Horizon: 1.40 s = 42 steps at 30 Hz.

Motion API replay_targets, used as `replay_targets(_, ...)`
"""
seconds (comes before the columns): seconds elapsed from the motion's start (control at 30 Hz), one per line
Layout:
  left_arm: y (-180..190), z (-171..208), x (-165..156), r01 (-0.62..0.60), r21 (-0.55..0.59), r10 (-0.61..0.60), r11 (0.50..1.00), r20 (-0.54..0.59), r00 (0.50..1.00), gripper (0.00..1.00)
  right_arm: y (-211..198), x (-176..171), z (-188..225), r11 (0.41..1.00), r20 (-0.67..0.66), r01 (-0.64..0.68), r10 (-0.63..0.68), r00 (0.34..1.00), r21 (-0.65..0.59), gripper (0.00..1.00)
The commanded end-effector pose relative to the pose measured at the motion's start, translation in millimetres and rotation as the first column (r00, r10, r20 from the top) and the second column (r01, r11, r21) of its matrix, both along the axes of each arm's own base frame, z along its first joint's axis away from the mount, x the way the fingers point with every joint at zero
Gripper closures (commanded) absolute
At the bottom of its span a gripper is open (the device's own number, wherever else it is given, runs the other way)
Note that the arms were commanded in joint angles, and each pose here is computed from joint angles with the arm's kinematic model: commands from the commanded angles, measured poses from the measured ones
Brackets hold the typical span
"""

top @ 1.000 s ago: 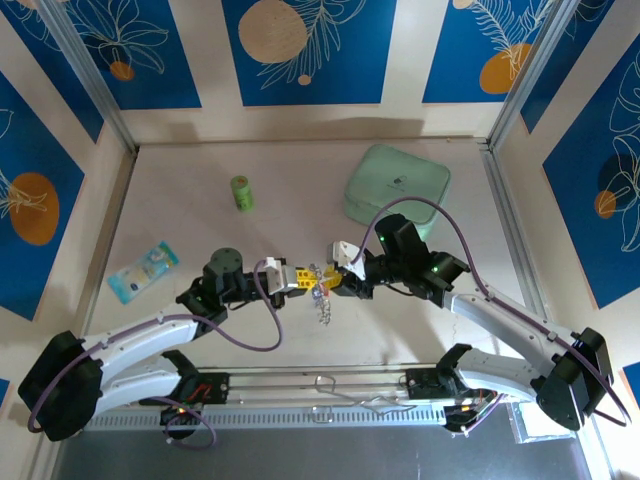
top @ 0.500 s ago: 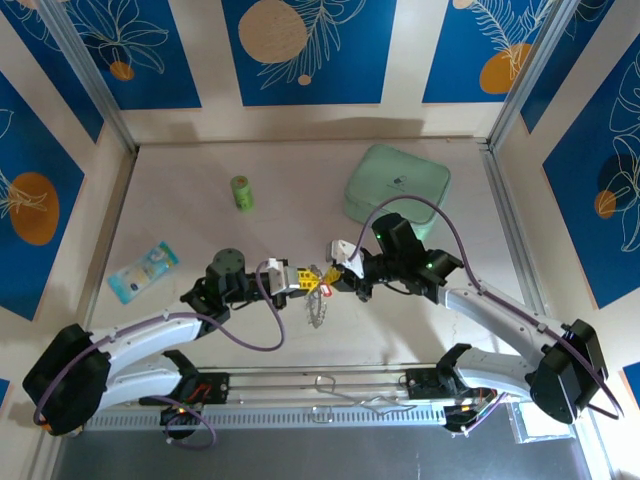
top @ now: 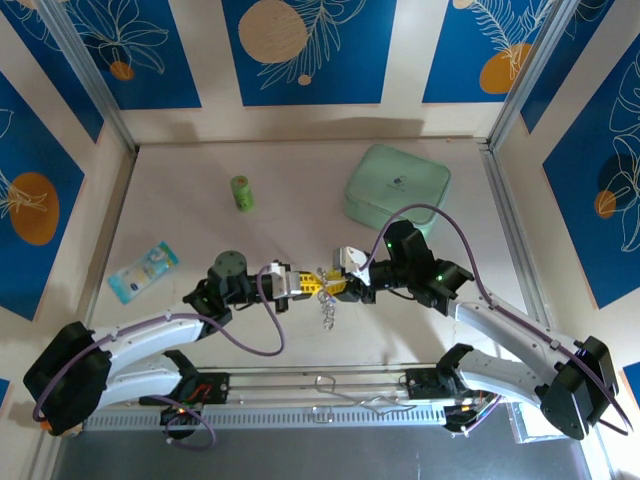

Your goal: Put the keys on the keyring

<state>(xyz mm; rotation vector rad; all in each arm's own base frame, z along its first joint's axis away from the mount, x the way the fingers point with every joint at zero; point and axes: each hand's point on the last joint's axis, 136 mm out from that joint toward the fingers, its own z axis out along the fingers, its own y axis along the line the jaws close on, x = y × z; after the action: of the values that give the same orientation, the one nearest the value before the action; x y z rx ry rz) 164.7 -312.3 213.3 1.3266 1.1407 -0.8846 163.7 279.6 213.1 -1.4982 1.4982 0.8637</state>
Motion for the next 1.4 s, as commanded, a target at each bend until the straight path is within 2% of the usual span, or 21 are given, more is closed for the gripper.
replay_targets(0.0, -5, 17, -9, 0.053, -0.048, -0.050, 0.997, 0.064, 0.997, 1.00, 4, -5, 4, 0.999, 0.007, -0.037, 0.037, 0.999, 0.019, 0.76)
replay_targets(0.23, -5, 24, -5, 0.035, -0.069, -0.031, 0.997, 0.068, 0.997, 1.00, 8, -5, 6, 0.998, -0.005, -0.053, 0.053, 0.999, 0.015, 1.00)
replay_targets(0.27, -5, 23, -2, 0.014, -0.065, -0.010, 0.998, 0.066, 0.998, 0.96, 8, -4, 7, 0.999, 0.000, -0.046, 0.046, 0.999, 0.013, 1.00)
replay_targets(0.3, -3, 22, 4, -0.020, -0.059, 0.024, 0.998, 0.065, 0.998, 0.80, 7, 1, 7, 1.000, 0.008, -0.026, 0.026, 1.000, 0.004, 1.00)
replay_targets(0.33, -2, 19, 10, -0.064, -0.044, 0.067, 0.997, 0.058, 0.996, 0.69, 6, 5, 6, 1.000, 0.017, -0.003, 0.003, 1.000, -0.015, 1.00)
replay_targets(0.4, 2, 11, 17, -0.110, 0.007, 0.109, 0.994, 0.068, 0.992, 0.67, 3, 8, 3, 0.998, 0.033, 0.006, -0.004, 0.999, -0.067, 1.00)
replay_targets(0.5, 5, -2, 18, -0.116, 0.104, 0.110, 0.988, 0.060, 0.992, 0.69, 0, 10, -2, 0.991, 0.048, 0.011, -0.005, 0.999, -0.136, 1.00)
replay_targets(0.6, 5, -9, 15, -0.096, 0.162, 0.092, 0.982, 0.034, 0.995, 0.76, 1, 10, -4, 0.984, 0.078, 0.008, 0.006, 0.997, -0.179, 1.00)
replay_targets(0.77, 2, -8, 13, -0.078, 0.159, 0.075, 0.984, 0.025, 0.997, 0.82, 6, 7, -6, 0.972, 0.113, -0.009, 0.037, 0.993, -0.235, 1.00)
replay_targets(0.97, 0, -6, 12, -0.062, 0.146, 0.059, 0.987, 0.024, 0.998, 0.97, 14, 1, -2, 0.971, 0.126, -0.033, 0.064, 0.990, -0.236, 1.00)
replay_targets(1.0, -1, -4, 11, -0.058, 0.135, 0.055, 0.989, 0.025, 0.998, 0.99, 14, 2, -1, 0.974, 0.121, -0.031, 0.059, 0.991, -0.225, 0.98)
replay_targets(1.03, -1, -2, 10, -0.055, 0.123, 0.053, 0.991, 0.024, 0.998, 1.00, 14, 2, 0, 0.977, 0.115, -0.028, 0.053, 0.992, -0.210, 0.92)
replay_targets(1.07, 0, 0, 10, -0.059, 0.102, 0.057, 0.993, 0.022, 0.998, 1.00, 12, 3, 0, 0.982, 0.107, -0.020, 0.040, 0.993, -0.188, 0.80)
replay_targets(1.13, 1, 4, 9, -0.070, 0.055, 0.070, 0.996, 0.018, 0.997, 1.00, 6, 5, 4, 0.992, 0.070, -0.007, 0.016, 0.997, -0.124, 0.70)
replay_targets(1.23, 5, 7, 7, -0.084, -0.008, 0.084, 0.996, 0.021, 0.996, 1.00, -2, 5, 5, 0.998, -0.005, 0.005, -0.005, 1.000, -0.055, 0.66)
replay_targets(1.37, 7, 7, 4, -0.080, -0.016, 0.080, 0.997, 0.024, 0.997, 1.00, -5, 2, -5, 0.997, -0.035, 0.003, -0.006, 0.999, -0.078, 0.67)
